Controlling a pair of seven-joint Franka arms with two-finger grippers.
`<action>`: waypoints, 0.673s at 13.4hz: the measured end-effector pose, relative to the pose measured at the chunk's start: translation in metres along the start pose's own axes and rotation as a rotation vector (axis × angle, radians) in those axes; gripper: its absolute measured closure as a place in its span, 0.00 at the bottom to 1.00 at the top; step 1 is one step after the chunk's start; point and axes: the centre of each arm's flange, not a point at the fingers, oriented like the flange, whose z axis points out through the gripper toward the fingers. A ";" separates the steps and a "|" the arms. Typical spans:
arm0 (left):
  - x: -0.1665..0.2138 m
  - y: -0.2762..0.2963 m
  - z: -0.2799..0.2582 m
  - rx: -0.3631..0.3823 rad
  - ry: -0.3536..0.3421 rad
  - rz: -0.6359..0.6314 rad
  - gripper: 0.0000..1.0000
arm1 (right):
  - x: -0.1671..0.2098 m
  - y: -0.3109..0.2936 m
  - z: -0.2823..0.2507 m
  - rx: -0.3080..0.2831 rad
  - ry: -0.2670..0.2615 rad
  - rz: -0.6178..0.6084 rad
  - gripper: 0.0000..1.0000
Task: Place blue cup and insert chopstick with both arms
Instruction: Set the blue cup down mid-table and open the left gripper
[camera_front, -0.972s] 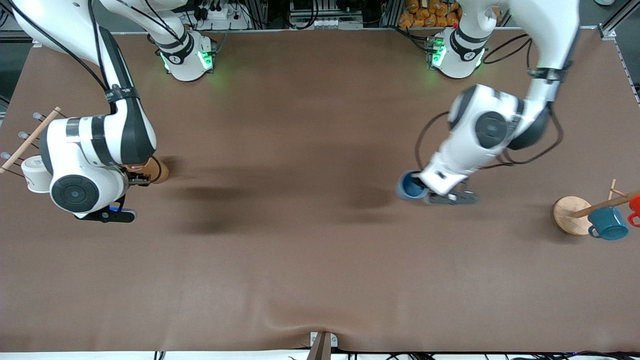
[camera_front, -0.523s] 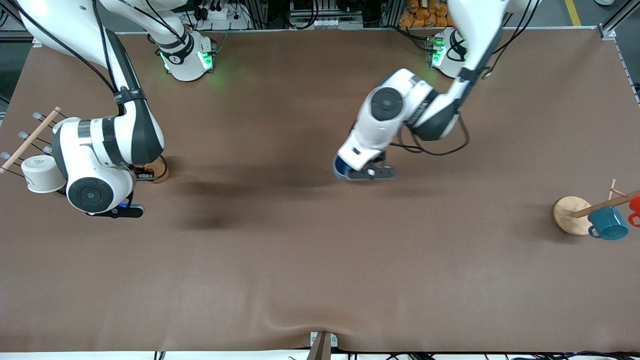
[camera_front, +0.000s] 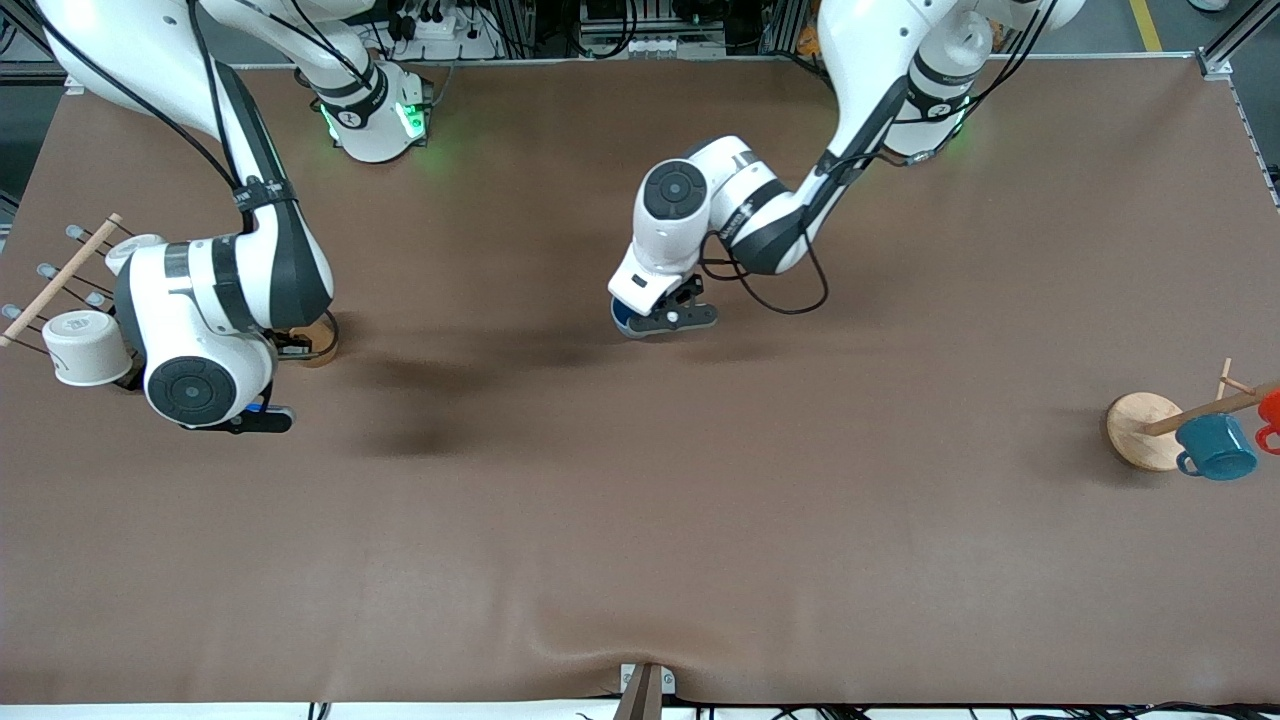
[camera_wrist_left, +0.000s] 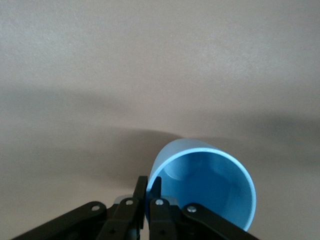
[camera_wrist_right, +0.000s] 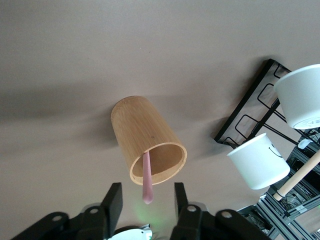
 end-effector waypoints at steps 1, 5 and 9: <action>-0.002 0.002 -0.001 0.005 0.016 -0.007 0.95 | 0.000 0.000 0.001 0.000 -0.001 -0.001 0.52; 0.001 0.002 0.001 0.007 0.023 -0.064 0.80 | 0.003 0.000 0.003 0.005 0.016 0.000 0.72; 0.007 0.007 -0.015 -0.023 0.042 -0.149 0.37 | 0.005 0.002 0.006 0.008 0.018 0.003 0.75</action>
